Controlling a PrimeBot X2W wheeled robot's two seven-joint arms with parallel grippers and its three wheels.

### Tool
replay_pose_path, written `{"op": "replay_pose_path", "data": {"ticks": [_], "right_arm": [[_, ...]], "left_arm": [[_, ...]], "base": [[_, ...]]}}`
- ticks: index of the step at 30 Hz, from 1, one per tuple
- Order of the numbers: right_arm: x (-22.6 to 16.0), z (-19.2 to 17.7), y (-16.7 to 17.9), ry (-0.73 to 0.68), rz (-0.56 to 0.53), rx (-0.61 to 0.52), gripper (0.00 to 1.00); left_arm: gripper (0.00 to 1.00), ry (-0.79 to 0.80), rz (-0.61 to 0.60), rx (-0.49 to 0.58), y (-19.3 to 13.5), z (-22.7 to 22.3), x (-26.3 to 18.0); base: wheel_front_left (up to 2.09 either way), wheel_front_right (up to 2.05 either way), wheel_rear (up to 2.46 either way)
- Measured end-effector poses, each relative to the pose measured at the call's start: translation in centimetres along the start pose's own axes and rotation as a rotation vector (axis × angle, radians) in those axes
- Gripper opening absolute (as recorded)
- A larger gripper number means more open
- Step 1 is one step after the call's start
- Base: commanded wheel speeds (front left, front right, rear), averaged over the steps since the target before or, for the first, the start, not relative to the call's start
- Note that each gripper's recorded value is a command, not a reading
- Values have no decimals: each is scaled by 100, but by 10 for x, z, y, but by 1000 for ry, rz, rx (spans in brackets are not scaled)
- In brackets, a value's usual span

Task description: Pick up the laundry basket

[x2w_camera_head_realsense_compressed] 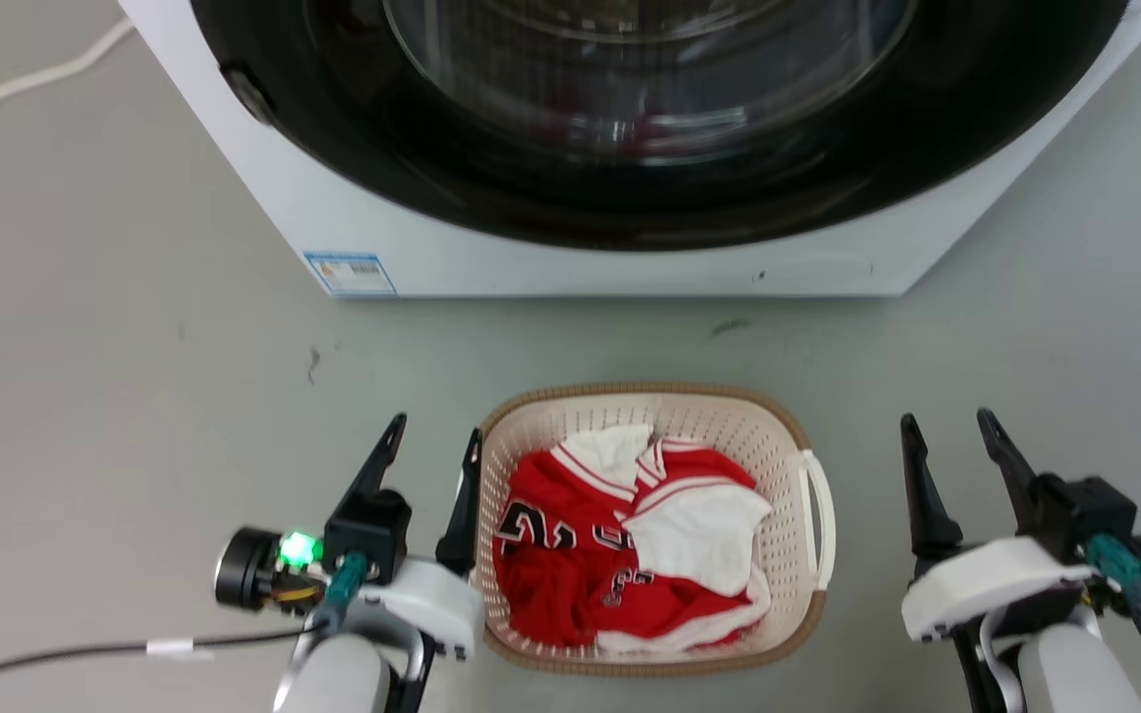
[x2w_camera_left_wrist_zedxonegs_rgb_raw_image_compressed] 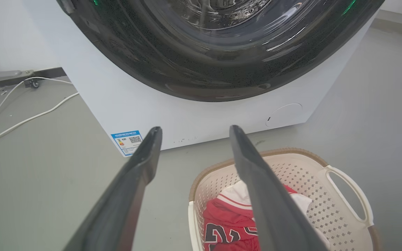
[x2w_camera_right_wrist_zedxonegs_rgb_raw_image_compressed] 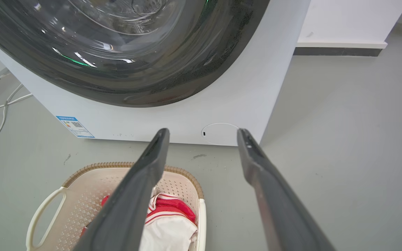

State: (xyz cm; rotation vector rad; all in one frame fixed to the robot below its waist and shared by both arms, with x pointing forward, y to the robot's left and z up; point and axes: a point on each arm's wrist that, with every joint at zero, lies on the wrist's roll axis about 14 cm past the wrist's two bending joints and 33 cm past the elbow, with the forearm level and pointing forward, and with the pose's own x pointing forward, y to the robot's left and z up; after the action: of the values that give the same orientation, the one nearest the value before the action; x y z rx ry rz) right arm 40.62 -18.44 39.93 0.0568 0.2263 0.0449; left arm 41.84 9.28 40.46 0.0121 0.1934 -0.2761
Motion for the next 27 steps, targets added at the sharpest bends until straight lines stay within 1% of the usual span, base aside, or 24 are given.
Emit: {"op": "replay_pose_path", "data": {"ticks": [4,5,6,7,8,9,13,15,18,24,27], "right_arm": [[21,-25,-2,73,1,-9,100],[30,-40,-2,117,2,-1,100],[30,-40,-2,117,2,-1,100],[37,-58,-3,165,-5,24,100],[37,-58,-3,165,-5,24,100],[42,-77,-3,218,-6,31,100],[54,-107,-5,301,-7,31,100],[57,-122,-5,342,-4,30,100],[62,-142,-7,398,-19,63,100],[68,-180,-4,507,-7,60,100],[67,-199,-1,567,-15,99,100]], "left_arm": [[100,61,-26,6,4,-24,24],[100,103,-37,7,7,-39,34],[100,103,-37,7,7,-39,34],[100,150,-40,13,13,-58,41],[100,150,-40,13,13,-58,41],[100,196,-45,12,17,-75,48],[100,280,-57,9,23,-108,61],[100,330,-69,3,24,-127,63],[100,398,-83,6,25,-152,67],[100,509,-88,-8,25,-193,68],[100,558,-95,-13,25,-210,66]], "base": [[0,0,0],[0,0,0],[0,0,0],[0,0,0],[0,0,0],[0,0,0],[0,0,0],[0,0,0],[0,0,0],[0,0,0],[0,0,0]]}}
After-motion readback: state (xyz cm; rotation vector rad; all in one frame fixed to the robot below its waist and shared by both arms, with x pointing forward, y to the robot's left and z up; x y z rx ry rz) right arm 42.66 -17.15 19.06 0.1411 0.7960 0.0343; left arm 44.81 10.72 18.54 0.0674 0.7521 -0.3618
